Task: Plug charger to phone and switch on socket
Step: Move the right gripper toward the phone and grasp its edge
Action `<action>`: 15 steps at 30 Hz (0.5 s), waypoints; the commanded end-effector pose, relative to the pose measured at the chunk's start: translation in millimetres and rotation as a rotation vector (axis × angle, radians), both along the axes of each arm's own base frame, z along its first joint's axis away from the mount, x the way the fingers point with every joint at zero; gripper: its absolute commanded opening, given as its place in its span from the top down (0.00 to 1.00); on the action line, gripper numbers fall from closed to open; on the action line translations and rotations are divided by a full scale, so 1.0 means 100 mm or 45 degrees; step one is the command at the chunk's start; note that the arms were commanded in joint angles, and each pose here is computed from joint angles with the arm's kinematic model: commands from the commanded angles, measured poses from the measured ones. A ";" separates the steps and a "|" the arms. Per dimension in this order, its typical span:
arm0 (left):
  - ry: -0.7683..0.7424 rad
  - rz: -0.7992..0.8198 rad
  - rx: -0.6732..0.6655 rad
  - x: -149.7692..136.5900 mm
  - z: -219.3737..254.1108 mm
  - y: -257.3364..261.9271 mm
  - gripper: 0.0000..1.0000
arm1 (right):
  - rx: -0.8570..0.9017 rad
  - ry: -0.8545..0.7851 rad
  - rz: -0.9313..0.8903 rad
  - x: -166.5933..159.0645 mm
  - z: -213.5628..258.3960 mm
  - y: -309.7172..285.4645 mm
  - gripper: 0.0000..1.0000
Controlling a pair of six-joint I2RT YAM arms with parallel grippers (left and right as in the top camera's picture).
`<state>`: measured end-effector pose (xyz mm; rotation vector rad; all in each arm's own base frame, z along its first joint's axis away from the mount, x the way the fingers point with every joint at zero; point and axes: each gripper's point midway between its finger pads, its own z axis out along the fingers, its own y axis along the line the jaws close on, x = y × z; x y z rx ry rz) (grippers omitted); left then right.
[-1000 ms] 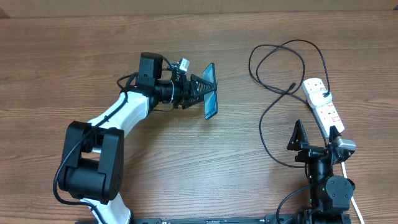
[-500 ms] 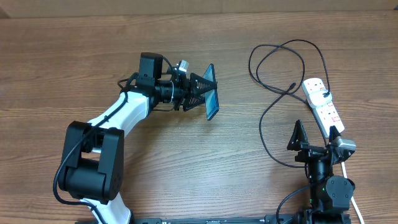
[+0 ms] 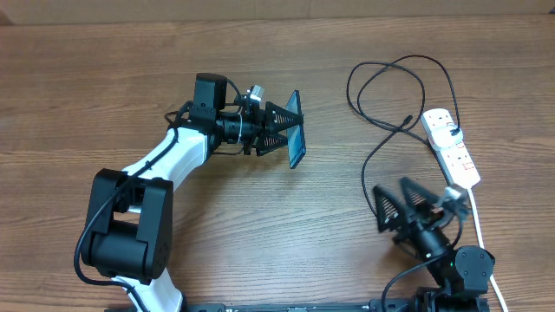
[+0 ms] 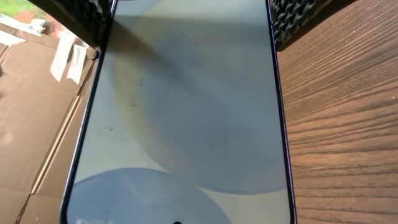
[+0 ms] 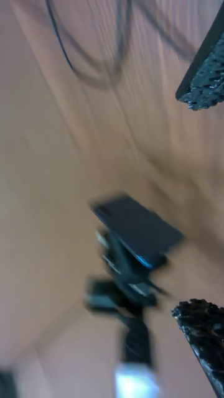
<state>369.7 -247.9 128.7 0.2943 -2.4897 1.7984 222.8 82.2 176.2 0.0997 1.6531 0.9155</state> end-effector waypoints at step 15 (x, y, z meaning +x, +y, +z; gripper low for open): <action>0.001 -0.039 -0.046 -0.03 0.08 -0.03 0.83 | -0.305 0.199 0.258 -0.14 -0.19 0.34 0.01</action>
